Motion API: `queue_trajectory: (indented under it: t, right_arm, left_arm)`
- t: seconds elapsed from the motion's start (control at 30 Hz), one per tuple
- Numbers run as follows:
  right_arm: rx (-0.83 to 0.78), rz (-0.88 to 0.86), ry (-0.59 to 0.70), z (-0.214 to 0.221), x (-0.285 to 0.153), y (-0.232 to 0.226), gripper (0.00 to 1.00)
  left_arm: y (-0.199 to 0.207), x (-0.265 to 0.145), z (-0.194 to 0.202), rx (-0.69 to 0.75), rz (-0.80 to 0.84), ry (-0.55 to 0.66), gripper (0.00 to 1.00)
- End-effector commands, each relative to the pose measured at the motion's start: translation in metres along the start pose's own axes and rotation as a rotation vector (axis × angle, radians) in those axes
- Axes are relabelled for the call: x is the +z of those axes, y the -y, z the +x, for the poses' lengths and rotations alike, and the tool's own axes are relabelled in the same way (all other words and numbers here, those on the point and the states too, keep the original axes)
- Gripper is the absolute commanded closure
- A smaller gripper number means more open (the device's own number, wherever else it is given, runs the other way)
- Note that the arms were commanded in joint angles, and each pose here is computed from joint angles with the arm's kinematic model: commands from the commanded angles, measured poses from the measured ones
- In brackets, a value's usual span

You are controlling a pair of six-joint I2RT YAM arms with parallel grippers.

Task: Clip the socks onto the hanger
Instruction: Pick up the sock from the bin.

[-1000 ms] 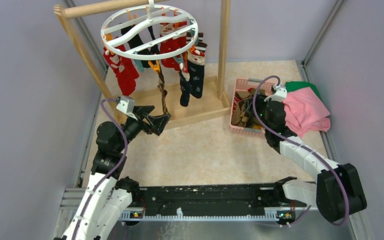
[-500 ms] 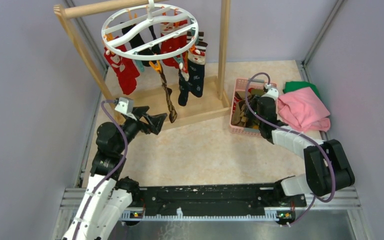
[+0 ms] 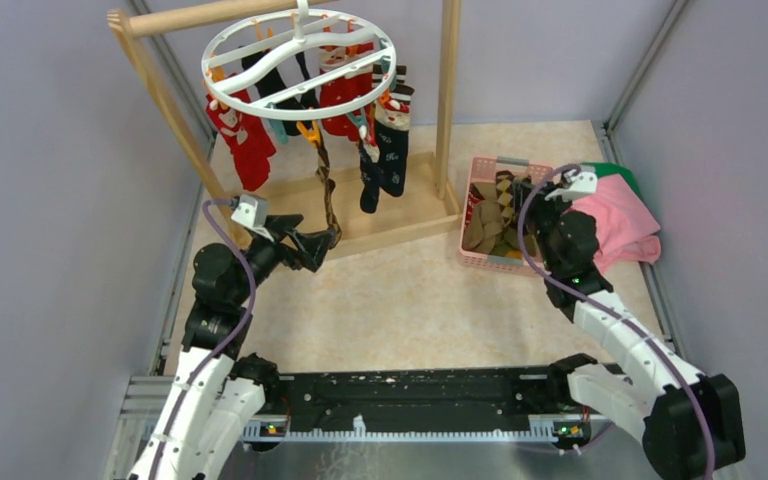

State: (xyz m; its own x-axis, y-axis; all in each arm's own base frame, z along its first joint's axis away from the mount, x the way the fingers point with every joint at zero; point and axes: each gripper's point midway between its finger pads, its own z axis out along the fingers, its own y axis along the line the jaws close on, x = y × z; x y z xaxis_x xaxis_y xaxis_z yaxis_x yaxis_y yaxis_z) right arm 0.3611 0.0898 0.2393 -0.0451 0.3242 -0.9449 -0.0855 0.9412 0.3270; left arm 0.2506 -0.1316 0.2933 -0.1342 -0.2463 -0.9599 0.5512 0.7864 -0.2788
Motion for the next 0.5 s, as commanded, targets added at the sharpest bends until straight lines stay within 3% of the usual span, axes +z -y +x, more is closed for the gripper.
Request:
queue_trajectory:
  t: [0.0,0.2,0.47]
  right_arm:
    - [-0.058,-0.126,0.187,-0.06,-0.014,-0.025,1.0]
    - [-0.095,-0.333,0.176,-0.063,-0.03,-0.061,1.0]
    - [-0.083,-0.676,0.055,-0.044,-0.056,-0.124,1.0]
  left_arm:
    - [0.01,0.004,-0.004,-0.016,0.076,0.015,0.01]
    - [0.027,0.004,-0.001,-0.029,0.19,0.002,0.01]
    - [0.085,-0.015,0.01,-0.104,0.58,-0.023,0.01]
